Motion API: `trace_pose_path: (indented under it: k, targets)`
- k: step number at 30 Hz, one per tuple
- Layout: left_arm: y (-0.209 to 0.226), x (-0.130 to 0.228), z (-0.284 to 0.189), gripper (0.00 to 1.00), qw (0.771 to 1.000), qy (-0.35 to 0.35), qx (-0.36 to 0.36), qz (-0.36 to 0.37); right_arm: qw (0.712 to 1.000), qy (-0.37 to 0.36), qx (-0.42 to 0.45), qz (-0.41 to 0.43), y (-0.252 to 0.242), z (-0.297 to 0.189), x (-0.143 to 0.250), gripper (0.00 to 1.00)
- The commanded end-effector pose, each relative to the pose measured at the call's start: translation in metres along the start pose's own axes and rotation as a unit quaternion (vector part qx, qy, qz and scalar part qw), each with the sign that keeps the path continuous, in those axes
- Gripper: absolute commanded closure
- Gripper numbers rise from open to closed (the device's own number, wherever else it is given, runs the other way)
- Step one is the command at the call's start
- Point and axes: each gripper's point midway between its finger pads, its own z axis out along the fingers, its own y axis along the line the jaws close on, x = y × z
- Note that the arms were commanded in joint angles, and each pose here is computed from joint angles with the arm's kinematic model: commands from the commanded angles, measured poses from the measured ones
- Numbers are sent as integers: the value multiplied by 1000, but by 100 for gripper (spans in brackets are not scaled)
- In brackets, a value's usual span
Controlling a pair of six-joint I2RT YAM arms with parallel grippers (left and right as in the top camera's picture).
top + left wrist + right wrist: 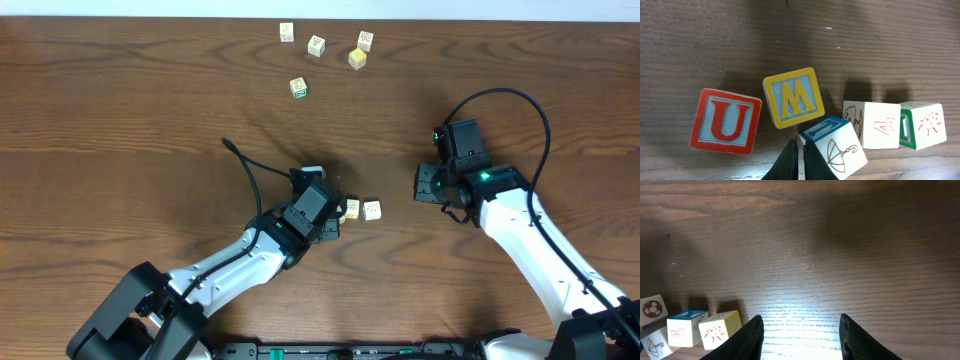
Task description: Lift 5 blocks
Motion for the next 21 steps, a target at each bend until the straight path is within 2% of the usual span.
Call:
trace_pose_path:
  k: [1, 21]
  targets:
    - [0, 6, 3, 92, 1000, 11, 2, -3, 1000, -3, 9, -3, -1, 0, 0, 53]
    - [-9, 0, 3, 93, 1000, 1, 22, -3, 1000, -3, 9, -3, -1, 0, 0, 53]
